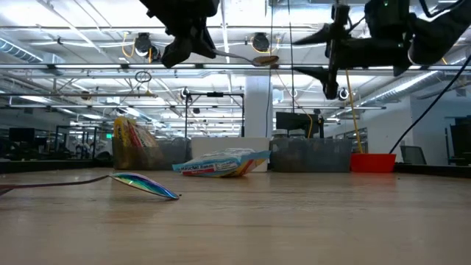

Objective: Pick & Place Food Item
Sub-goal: Put the white and blue spoon into the white bin

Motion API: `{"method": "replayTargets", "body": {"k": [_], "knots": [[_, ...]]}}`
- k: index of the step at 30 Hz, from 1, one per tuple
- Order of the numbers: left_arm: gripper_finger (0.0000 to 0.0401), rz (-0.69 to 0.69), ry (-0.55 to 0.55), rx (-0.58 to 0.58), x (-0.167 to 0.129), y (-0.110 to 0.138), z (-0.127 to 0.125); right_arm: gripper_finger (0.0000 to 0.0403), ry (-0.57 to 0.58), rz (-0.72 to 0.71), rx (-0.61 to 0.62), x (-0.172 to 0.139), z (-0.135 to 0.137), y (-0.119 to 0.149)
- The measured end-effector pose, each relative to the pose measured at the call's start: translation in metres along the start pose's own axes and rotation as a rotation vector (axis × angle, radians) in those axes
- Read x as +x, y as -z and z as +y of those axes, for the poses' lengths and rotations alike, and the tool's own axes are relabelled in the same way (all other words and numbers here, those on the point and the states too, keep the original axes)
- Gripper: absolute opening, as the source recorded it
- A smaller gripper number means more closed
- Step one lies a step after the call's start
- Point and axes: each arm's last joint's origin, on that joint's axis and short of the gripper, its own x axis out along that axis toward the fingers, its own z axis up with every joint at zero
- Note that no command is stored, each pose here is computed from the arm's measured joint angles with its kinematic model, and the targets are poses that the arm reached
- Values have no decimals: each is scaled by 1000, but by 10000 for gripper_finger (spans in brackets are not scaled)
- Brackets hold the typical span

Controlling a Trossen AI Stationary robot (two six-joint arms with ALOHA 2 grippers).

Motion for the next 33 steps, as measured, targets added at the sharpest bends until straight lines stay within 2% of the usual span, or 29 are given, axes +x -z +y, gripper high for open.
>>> {"method": "replayTargets", "body": {"k": [3,8,14,24,29,33], "knots": [[36,-13,-14,34,0,-3,1,220,12,8,26,3,-7,4],[36,-10,-25,140,9,-12,-11,220,-73,-34,50,10,-7,1],[36,121,-87,255,26,-21,-27,217,-53,28,100,17,-19,8],[36,147,-115,278,32,-24,-30,208,-5,-41,-51,17,-24,5],[36,139,-112,284,32,-25,-30,201,17,-74,-74,15,-27,-1],[36,137,-115,282,32,-25,-30,198,77,-37,-52,14,-34,2]]}}
